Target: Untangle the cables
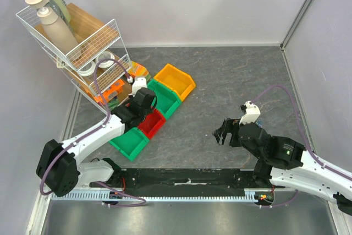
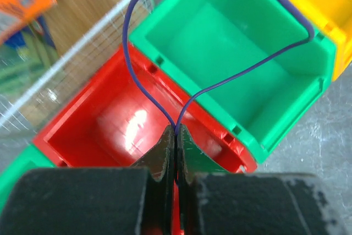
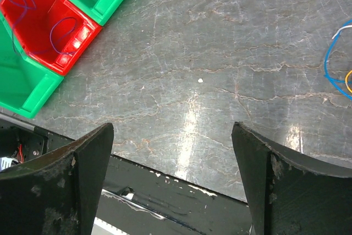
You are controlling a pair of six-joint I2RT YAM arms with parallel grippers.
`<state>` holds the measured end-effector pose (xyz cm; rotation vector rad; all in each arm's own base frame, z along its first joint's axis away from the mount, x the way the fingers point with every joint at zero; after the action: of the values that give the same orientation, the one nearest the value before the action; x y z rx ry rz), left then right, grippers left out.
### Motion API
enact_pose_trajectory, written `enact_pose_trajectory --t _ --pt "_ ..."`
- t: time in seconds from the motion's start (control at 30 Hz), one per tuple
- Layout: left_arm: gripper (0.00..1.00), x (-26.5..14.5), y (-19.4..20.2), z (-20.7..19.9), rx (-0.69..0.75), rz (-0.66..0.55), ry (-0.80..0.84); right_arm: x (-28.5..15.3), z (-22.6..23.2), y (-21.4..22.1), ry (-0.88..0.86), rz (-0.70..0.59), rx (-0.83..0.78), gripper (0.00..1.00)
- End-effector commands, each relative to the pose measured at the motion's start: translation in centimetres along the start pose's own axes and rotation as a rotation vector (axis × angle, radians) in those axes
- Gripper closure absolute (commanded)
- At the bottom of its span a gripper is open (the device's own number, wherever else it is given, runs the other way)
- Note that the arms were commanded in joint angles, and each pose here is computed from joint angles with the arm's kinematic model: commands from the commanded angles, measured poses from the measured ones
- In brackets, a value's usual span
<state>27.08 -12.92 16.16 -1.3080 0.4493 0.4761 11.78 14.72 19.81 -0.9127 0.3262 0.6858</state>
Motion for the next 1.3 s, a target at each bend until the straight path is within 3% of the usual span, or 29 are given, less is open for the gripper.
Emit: enact_pose_trajectory --t 0.0,0.37,0.6,0.63,0.8,0.93,1.1,1.27 --pt "0.98 0.4 3.8 -1.2 -0.189 0.128 0.015 0.5 0.4 -0.3 -0.006 -0.029 0.021 0.04" --pt "0.98 -0.2 4.9 -1.4 -0.41 0.215 -0.049 1.0 0.4 0.3 -0.004 -0.009 0.012 0.04" --pt "0.98 -1.2 4.3 -1.2 -0.558 0.181 -0.031 1.1 0.3 0.6 -0.004 0.003 0.011 0.04" --pt "0.97 -1.4 4.3 -1.2 -0.568 0.177 -0.027 1.1 0.3 0.6 -0.005 0.004 0.012 0.04" --pt "0.62 -2.5 3.4 -0.6 -0.604 0.147 -0.006 1.0 0.2 0.7 -0.011 0.003 0.017 0.04" --pt "0.47 -3.7 2.6 -0.2 -0.617 0.115 0.037 1.0 0.2 0.6 -0.011 0.001 0.017 0.04" --pt "0.42 -5.5 0.6 0.1 -0.582 0.04 0.124 1.0 0.2 0.7 -0.01 0.002 0.017 0.04" --pt "0.41 -6.2 -0.9 0.1 -0.408 -0.017 0.191 1.1 0.1 0.8 -0.006 0.003 0.016 0.04"
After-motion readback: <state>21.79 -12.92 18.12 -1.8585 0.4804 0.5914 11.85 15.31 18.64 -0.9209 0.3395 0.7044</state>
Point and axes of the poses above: each gripper's point midway between its finger pads, its own x axis out along the fingers, its own z axis along the line the jaws close on, y = z × x, the point moved 4 cm from there along -x, back along the fingers, and after that the axes turned 14 degrees about x, right-handed, at the moved point
